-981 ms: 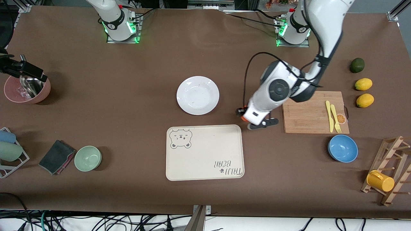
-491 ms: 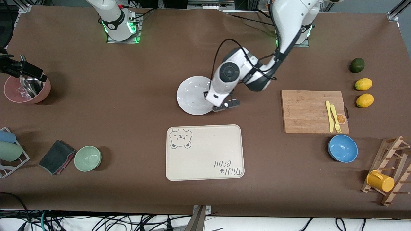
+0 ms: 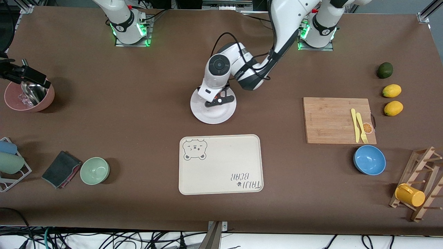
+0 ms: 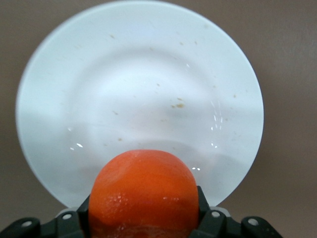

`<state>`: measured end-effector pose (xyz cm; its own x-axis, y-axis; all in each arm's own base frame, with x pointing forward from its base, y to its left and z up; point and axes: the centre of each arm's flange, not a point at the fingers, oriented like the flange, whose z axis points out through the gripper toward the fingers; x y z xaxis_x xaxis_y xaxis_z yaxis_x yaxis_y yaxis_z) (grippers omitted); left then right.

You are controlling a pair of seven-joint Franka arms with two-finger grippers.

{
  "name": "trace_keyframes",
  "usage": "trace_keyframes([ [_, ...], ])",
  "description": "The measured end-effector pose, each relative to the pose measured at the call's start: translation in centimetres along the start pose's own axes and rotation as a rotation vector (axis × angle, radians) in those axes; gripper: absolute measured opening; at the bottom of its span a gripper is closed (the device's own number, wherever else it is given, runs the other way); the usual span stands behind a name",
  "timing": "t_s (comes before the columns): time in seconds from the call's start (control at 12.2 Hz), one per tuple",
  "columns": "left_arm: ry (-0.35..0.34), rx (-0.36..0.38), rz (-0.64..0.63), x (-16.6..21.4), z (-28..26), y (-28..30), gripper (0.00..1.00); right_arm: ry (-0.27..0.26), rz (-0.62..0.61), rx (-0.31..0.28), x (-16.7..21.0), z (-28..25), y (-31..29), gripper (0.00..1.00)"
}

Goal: Place orange and plate with both arms
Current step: 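Carry the orange with the left gripper over the white plate, then lower the orange onto the plate and open the left gripper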

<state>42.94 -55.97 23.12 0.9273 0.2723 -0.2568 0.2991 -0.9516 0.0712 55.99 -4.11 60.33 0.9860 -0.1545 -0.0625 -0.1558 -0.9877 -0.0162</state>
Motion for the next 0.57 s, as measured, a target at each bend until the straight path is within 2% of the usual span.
trace_keyframes([
  [0.33, 0.004, -0.003, -0.021, 1.5, 2.9, 0.0, 0.74, 0.0, 0.0, 0.0, 0.0, 0.0, 0.0, 1.0],
  [0.57, 0.036, 0.003, 0.003, 1.8, 2.7, 0.2, 0.99, 0.0, 0.0, 0.0, 0.0, 0.0, 0.0, 1.0],
])
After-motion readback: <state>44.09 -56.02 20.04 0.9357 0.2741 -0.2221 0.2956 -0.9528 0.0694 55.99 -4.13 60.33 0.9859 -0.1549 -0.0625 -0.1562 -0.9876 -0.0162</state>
